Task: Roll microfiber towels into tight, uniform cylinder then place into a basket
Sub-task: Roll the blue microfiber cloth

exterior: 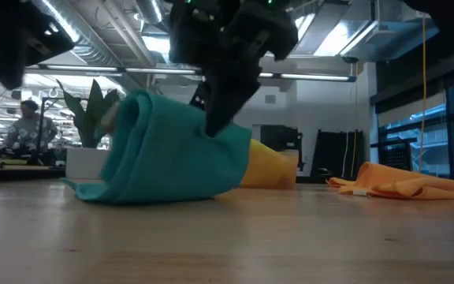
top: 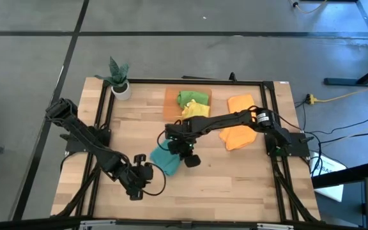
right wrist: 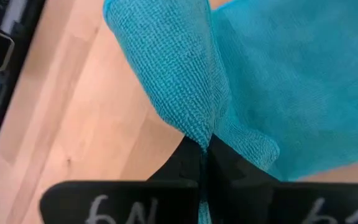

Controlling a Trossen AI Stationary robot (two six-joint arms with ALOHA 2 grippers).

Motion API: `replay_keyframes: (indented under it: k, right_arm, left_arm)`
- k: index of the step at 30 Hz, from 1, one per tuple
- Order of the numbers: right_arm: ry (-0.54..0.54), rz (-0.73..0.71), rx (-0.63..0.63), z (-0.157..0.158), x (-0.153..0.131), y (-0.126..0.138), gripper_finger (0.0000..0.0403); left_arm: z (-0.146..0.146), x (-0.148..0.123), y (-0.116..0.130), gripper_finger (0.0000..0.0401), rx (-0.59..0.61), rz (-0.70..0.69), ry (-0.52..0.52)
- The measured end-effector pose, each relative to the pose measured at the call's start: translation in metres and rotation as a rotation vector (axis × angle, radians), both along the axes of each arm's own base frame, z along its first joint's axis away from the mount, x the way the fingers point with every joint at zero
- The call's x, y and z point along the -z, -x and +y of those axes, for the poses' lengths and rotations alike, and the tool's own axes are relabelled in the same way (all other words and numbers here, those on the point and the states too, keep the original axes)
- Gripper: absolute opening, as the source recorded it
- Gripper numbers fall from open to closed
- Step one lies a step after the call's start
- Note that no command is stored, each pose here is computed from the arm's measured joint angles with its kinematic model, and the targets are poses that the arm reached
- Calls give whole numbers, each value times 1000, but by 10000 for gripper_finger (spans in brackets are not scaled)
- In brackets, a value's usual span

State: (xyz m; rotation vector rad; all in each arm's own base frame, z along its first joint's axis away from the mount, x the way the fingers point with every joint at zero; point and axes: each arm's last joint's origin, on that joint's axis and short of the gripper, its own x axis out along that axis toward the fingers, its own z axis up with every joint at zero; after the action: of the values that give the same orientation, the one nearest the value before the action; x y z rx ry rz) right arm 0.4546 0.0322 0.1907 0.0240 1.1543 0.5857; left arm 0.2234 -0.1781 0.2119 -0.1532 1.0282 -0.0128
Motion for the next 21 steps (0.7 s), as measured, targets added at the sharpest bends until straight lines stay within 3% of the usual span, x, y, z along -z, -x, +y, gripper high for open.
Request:
replay_keyframes:
  k: [6, 10, 21]
  right_arm:
    - [2, -3, 4, -4, 12, -5, 4]
    - [1, 4, 23, -11, 13, -5, 4]
    - [-12, 28, 7, -9, 13, -3, 5]
  left_arm:
    - [4, -1, -2, 86, -60, -71, -94]
    - [11, 3, -7, 86, -132, -116, -213]
    - [32, 39, -21, 86, -199, 65, -399]
